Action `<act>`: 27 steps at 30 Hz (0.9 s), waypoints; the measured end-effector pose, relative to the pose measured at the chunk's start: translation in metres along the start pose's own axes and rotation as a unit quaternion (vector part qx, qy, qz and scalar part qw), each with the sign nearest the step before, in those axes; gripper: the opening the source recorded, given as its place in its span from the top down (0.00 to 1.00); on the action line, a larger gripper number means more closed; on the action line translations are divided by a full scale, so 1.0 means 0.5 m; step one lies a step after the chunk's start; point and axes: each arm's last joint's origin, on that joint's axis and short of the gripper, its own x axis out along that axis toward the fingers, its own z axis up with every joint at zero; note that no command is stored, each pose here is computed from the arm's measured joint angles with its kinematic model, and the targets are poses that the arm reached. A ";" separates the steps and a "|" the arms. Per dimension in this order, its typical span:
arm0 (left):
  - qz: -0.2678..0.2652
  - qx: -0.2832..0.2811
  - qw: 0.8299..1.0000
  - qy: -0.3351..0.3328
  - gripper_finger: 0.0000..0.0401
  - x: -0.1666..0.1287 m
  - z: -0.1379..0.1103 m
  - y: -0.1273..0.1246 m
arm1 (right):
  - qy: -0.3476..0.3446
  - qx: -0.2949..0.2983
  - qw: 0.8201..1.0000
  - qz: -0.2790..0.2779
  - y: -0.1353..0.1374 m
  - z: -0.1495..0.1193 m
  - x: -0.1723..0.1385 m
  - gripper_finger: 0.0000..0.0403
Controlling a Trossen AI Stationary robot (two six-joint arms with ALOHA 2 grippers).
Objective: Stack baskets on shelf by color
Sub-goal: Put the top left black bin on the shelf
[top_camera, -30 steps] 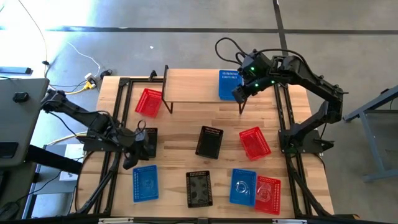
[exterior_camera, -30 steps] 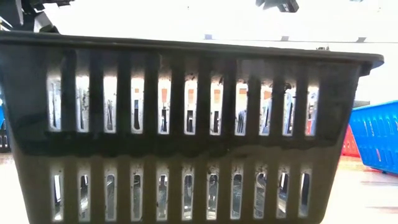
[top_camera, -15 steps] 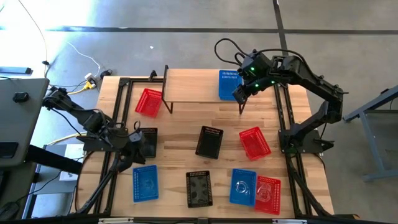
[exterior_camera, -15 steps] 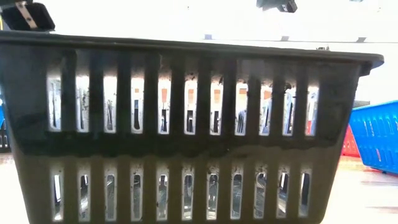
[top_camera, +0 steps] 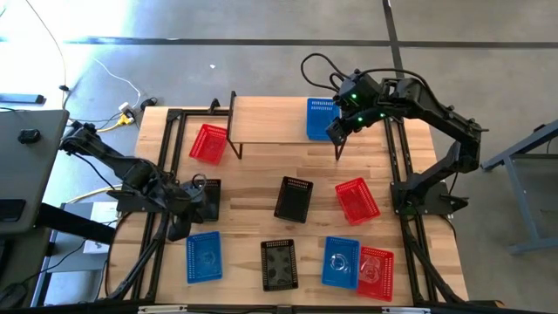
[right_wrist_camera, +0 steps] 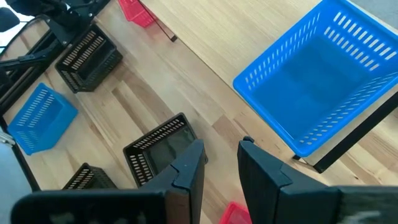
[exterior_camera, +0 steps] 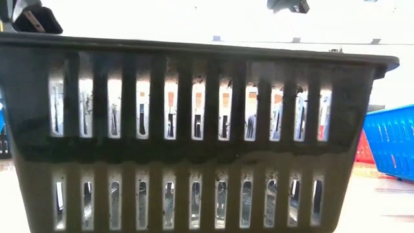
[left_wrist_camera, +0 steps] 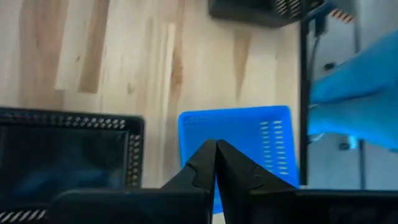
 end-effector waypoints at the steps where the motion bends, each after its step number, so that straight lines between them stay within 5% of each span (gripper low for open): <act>1: 0.011 0.000 1.000 0.007 0.99 0.005 -0.001 0.001 | 0.000 0.000 1.000 0.000 0.000 0.000 0.000 0.79; 11: 0.065 -0.039 0.996 0.056 0.97 0.022 -0.008 0.012 | 0.001 0.000 1.000 0.000 0.000 0.000 0.000 0.79; 22: 0.088 -0.049 0.994 0.045 0.70 0.027 -0.006 0.013 | 0.001 0.000 1.000 0.000 0.000 0.000 0.000 0.79; 27: 0.104 -0.031 0.991 0.072 0.66 0.052 -0.001 0.010 | 0.001 0.000 1.000 0.000 0.000 0.000 0.000 0.79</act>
